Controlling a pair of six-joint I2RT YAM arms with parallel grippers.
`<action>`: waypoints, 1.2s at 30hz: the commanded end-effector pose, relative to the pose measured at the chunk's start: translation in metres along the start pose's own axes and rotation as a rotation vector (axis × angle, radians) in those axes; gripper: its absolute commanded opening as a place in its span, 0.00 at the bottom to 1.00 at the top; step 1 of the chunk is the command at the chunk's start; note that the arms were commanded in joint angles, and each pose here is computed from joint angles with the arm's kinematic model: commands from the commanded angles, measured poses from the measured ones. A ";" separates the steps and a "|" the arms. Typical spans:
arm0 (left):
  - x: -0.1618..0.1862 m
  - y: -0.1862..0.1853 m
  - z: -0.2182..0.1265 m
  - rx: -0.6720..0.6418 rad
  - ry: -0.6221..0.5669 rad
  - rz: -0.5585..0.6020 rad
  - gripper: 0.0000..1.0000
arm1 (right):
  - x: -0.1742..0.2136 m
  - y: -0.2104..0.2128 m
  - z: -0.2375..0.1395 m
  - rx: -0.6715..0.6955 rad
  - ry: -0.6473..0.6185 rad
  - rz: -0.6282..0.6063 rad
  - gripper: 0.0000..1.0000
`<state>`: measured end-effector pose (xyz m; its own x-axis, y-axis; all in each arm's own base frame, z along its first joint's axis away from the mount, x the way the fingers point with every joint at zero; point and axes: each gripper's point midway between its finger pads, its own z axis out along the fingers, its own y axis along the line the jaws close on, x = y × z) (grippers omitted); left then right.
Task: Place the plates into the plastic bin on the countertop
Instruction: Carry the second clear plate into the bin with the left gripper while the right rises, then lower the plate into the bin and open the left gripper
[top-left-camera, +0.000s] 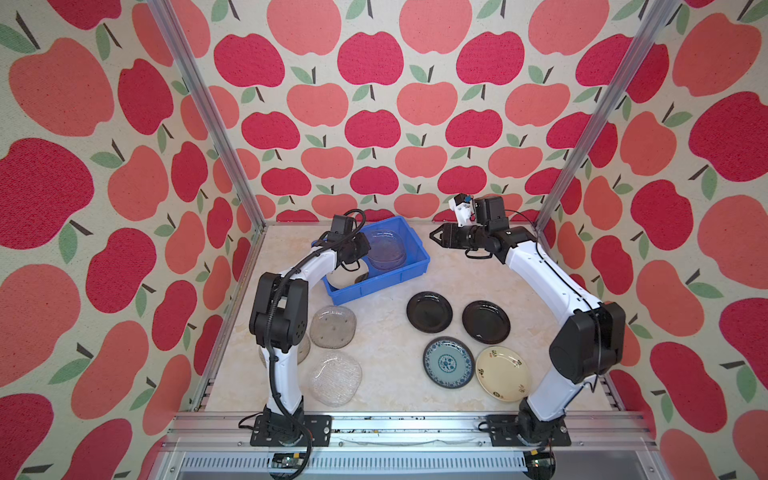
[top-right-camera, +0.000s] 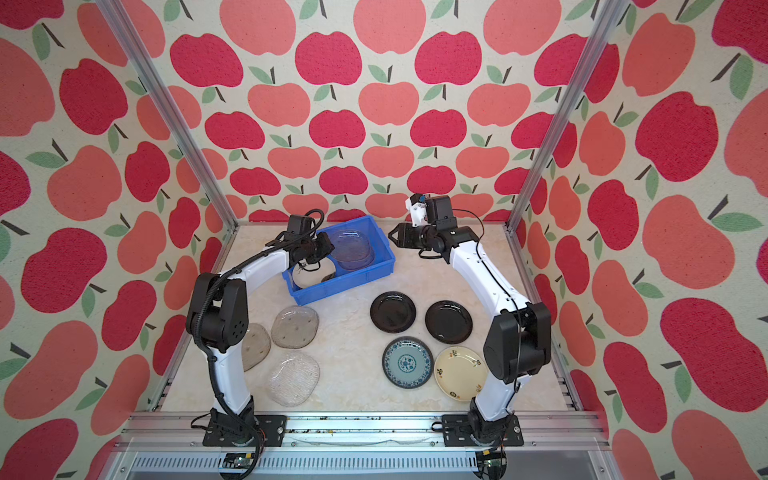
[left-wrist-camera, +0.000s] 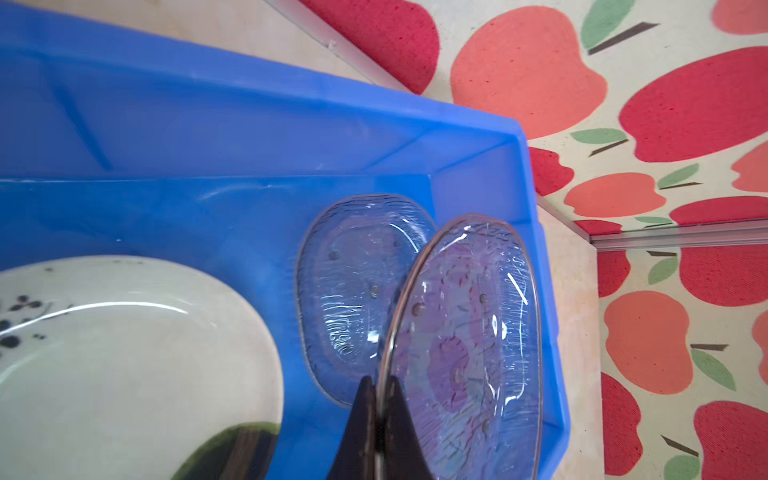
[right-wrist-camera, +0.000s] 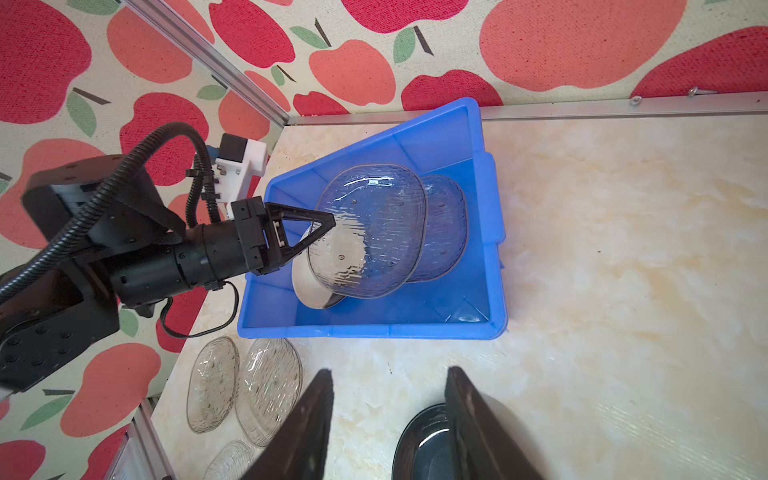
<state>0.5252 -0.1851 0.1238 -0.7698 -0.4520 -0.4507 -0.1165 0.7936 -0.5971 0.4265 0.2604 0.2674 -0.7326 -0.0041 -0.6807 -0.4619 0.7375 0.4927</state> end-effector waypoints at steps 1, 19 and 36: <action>-0.005 0.005 0.005 -0.016 -0.017 -0.019 0.00 | -0.002 -0.003 0.002 0.006 0.006 0.012 0.47; 0.012 0.031 0.056 -0.117 -0.001 -0.093 0.00 | 0.007 -0.009 0.011 -0.013 0.032 0.031 0.46; 0.017 0.017 0.074 -0.137 0.019 -0.065 0.29 | 0.008 -0.005 0.016 -0.058 0.036 0.043 0.47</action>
<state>0.5547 -0.2144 0.0546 -0.7742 -0.5014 -0.3863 -0.2377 0.7959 -0.5568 0.4276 0.2660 0.2539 -0.7583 -0.0081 -0.6519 -0.4609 0.7139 0.5273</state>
